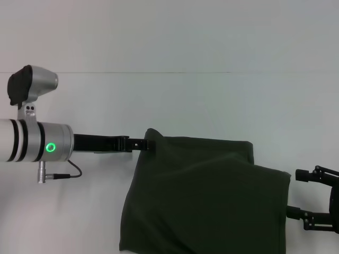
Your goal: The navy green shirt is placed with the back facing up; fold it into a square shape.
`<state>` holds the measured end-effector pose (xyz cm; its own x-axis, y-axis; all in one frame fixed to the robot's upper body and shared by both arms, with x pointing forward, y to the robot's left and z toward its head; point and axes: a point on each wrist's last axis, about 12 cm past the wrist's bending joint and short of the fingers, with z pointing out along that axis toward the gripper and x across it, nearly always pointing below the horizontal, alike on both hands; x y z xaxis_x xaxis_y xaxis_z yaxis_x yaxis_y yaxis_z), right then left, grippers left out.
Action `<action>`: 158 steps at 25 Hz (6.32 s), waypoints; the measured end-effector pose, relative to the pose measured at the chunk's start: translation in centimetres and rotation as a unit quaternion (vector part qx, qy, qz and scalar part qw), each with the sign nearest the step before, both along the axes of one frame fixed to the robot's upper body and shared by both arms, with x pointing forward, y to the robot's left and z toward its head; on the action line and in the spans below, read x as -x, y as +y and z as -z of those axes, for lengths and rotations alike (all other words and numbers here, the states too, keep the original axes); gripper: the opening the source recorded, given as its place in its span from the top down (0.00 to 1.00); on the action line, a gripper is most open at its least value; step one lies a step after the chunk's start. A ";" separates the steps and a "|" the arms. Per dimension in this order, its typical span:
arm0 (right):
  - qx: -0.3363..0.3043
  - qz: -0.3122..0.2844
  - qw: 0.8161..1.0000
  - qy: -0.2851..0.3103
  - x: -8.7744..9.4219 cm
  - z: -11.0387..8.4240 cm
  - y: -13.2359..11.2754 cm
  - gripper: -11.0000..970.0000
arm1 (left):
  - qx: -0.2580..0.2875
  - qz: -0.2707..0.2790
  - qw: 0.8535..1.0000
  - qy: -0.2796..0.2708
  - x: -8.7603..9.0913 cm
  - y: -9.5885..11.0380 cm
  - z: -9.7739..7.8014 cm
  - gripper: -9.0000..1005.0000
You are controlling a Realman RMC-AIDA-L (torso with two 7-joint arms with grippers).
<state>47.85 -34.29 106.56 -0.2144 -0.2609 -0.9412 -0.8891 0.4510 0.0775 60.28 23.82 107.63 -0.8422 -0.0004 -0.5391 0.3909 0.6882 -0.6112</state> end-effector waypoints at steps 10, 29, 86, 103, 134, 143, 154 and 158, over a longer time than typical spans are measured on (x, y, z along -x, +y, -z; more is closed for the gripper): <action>0.000 0.000 1.000 0.002 0.0 0.1 0.0 0.05 | -0.007 -0.006 1.000 0.012 -0.1 -1.0 0.9 0.11; 0.008 -0.008 1.000 0.007 0.0 0.2 0.2 0.05 | -0.010 0.014 1.000 0.013 -0.1 -2.8 1.0 0.18; 0.004 -0.014 1.000 0.003 -0.3 0.1 0.8 0.05 | 0.031 -0.156 0.987 -0.004 0.4 3.2 2.2 0.94; 0.003 -0.015 1.000 0.002 -0.5 0.1 0.9 0.05 | 0.028 -0.163 0.986 -0.009 0.3 3.1 2.4 0.94; -0.007 -0.034 0.998 -0.044 -3.7 -1.0 4.5 0.05 | 0.024 0.110 0.954 -0.277 5.2 6.0 -3.1 0.26; -0.015 -0.047 0.997 -0.059 -4.4 -0.7 6.1 0.05 | -0.003 0.116 0.939 -0.324 9.6 7.2 -1.6 0.12; -0.016 -0.041 0.998 -0.053 -3.4 1.5 7.1 0.05 | 0.007 0.108 0.932 -0.346 13.1 7.6 1.5 0.12; -0.017 -0.032 0.998 -0.044 -2.8 2.2 7.0 0.05 | 0.007 0.107 0.933 -0.342 13.9 7.7 2.5 0.12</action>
<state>50.61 -27.25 104.33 -0.1146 -0.2395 -0.9641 -0.9201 0.3915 0.0122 46.43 31.48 105.15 -0.2820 0.1181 -0.9521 0.8210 0.5432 -0.1758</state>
